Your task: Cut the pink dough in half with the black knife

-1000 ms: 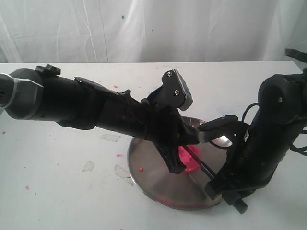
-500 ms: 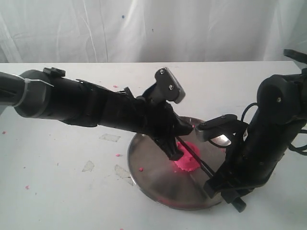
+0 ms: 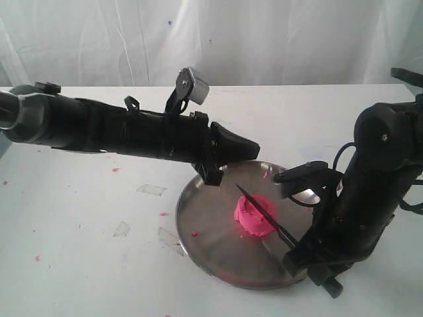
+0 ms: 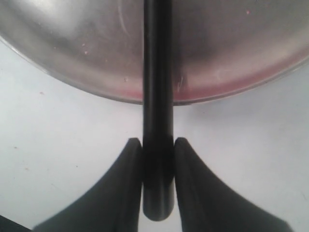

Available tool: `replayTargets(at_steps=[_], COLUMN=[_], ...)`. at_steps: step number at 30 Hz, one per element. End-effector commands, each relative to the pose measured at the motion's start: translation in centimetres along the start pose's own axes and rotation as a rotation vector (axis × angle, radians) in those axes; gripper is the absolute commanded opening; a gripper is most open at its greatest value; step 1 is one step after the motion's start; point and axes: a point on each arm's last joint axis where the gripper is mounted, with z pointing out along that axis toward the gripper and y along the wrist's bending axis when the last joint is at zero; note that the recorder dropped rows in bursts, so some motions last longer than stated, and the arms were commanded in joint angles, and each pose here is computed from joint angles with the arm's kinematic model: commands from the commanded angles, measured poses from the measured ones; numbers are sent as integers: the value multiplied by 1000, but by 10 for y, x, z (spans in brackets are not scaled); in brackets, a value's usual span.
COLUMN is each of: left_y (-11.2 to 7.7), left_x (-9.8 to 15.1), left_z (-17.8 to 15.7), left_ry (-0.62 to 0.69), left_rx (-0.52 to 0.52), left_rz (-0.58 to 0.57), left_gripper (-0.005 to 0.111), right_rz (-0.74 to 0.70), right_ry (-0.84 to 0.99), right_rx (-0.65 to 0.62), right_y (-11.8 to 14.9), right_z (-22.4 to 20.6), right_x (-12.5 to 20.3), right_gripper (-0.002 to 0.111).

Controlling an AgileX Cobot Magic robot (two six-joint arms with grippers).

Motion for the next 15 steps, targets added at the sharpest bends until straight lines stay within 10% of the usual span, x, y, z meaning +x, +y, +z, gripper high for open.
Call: replayTargets(at_steps=[1, 15], left_y=[5, 13], left_x=[16, 25], left_z=[7, 14], left_ry=[-12, 0], left_rx=[31, 28], left_rz=[90, 62], left_gripper=[0, 0], right_rz=[2, 11], right_ry=[0, -9], right_rx=[0, 2], right_y=[0, 0], right_z=[-1, -1], right_x=[-1, -2], right_gripper=[0, 0])
